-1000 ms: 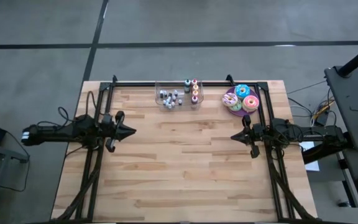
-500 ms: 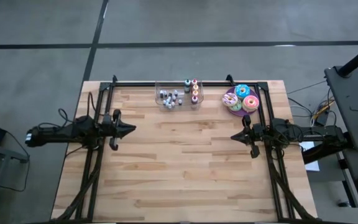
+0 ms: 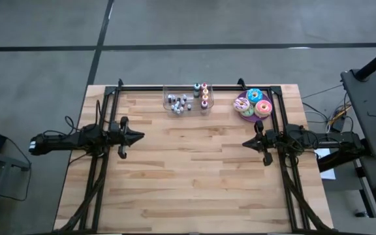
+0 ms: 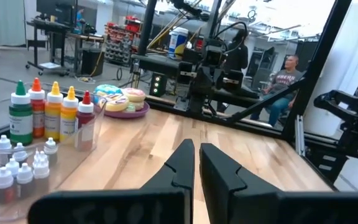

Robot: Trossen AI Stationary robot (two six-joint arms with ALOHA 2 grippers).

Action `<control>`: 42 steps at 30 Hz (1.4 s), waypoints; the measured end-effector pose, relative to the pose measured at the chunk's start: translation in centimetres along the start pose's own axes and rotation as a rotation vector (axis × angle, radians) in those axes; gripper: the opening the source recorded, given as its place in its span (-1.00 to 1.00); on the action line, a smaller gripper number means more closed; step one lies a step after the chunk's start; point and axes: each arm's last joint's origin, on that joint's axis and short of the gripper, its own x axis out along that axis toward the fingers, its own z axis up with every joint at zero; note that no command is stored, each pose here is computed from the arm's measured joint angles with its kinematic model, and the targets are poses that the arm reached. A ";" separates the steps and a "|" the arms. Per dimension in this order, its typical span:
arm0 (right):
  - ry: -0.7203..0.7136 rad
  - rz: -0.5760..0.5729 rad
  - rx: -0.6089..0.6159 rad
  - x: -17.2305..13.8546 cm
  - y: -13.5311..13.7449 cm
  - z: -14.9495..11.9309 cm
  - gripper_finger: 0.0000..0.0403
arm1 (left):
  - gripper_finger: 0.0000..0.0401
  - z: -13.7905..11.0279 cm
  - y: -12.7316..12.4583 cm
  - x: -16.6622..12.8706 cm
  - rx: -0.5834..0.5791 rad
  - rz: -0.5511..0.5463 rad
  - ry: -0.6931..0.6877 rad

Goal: Pick & Place food coloring
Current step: Return to Home Position

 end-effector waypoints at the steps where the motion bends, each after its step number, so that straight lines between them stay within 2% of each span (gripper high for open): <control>1: 0.000 0.000 0.000 0.0 0.0 0.0 -0.96 | -1.00 0.0 0.0 0.0 0.008 0.000 0.000; 7: 0.000 0.000 0.000 0.0 0.0 0.0 -0.96 | -1.00 -0.1 0.0 0.0 0.042 0.002 0.010; 16: 0.000 0.000 0.000 0.0 0.0 0.0 -0.96 | -1.00 -0.3 -0.1 0.0 0.043 -0.033 0.029; 42: 0.000 0.000 0.000 0.0 0.0 0.0 -0.96 | -1.00 0.0 -0.1 0.0 0.033 -0.039 -0.005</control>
